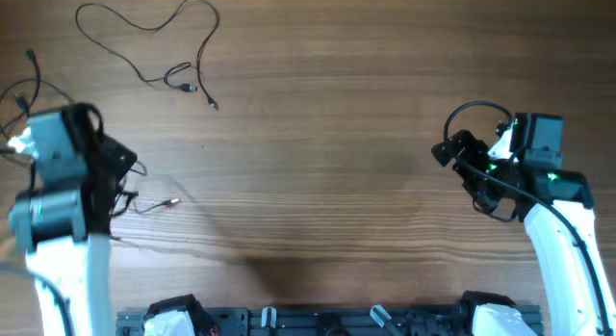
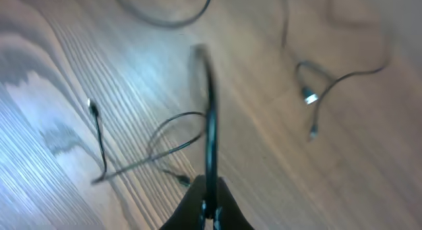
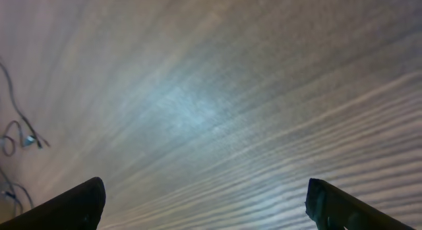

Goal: Untangle cables

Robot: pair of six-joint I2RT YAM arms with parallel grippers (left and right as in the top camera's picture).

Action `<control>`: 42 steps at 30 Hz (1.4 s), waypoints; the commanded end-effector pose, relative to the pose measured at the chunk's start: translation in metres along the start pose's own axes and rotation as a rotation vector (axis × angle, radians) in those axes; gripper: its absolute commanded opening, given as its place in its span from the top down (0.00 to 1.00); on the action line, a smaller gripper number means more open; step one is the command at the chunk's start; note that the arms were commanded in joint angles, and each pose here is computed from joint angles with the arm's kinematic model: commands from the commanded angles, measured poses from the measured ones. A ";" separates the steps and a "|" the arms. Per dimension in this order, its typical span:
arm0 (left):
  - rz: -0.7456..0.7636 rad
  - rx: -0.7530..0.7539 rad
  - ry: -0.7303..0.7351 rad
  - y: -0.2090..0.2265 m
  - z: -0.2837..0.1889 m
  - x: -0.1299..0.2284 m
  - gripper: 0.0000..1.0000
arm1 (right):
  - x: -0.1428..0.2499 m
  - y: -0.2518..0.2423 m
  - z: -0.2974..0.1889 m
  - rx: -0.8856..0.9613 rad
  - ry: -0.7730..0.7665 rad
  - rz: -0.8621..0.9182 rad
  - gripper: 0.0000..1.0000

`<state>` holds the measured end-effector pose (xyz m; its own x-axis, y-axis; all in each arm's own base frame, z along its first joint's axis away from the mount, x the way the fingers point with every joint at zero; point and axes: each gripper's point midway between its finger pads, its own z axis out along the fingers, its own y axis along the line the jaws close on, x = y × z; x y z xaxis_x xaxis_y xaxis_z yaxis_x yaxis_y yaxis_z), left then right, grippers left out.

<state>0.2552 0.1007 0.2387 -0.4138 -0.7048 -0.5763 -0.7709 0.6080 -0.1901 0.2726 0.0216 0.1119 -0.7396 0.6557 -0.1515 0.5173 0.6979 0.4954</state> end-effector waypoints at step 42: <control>0.125 0.589 -0.061 0.013 -0.153 0.085 0.00 | -0.001 -0.024 0.008 0.096 -0.028 -0.005 0.00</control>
<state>0.1517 0.0067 0.3210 -0.3829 -0.6248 -0.6804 -0.3389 0.7802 -0.5258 0.2677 0.0102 0.0993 -0.7243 0.6673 -0.1738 0.5510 0.7116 0.4359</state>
